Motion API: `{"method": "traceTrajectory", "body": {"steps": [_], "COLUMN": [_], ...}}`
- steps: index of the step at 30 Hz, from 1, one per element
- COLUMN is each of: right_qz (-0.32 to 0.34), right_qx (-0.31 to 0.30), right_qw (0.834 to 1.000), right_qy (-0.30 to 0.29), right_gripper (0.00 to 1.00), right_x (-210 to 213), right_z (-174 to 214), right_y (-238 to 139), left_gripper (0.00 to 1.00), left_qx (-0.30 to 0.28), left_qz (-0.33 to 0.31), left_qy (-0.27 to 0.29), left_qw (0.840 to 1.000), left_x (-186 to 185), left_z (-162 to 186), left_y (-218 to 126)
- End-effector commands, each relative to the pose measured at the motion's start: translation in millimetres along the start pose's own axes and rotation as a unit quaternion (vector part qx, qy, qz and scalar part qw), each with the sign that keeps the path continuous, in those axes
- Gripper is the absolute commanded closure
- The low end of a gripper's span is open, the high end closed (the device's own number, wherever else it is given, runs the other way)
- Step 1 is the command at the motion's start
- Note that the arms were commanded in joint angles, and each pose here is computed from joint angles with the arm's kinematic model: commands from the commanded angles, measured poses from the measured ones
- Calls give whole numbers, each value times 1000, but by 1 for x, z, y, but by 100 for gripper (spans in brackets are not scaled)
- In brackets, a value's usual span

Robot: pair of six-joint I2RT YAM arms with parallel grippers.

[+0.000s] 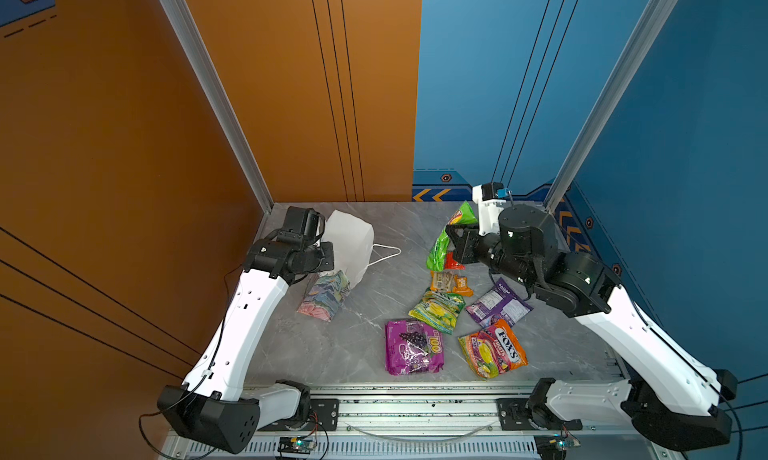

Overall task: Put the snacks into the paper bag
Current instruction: 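Lift the green chips bag with the right gripper toward the paper bag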

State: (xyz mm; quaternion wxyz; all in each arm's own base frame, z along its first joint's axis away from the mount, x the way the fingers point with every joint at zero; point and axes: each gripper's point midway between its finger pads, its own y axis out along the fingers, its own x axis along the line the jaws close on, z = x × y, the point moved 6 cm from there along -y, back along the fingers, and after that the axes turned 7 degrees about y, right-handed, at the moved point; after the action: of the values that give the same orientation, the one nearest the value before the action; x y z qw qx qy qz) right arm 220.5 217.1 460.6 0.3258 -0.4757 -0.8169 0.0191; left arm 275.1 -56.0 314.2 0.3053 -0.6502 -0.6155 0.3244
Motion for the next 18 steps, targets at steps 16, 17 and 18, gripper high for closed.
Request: {"method": "traceTrajectory", "body": {"steps": [16, 17, 18], "right_qz": [-111, -113, -116], "right_qx": [22, 27, 31], "right_qw": [988, 988, 987], "right_qy": [-105, -105, -105], "right_gripper": [100, 100, 100], "right_x": [116, 118, 120], "right_z": [-12, -9, -7], "right_y": [15, 17, 19], "left_gripper": [100, 100, 100], "left_qx": [-22, -23, -25], "left_qz": [83, 89, 94], "left_qy": [11, 11, 11], "left_qw": [996, 996, 995], "left_x": [-20, -22, -22], "left_z": [4, 4, 4], "left_y": [-8, -9, -10]}}
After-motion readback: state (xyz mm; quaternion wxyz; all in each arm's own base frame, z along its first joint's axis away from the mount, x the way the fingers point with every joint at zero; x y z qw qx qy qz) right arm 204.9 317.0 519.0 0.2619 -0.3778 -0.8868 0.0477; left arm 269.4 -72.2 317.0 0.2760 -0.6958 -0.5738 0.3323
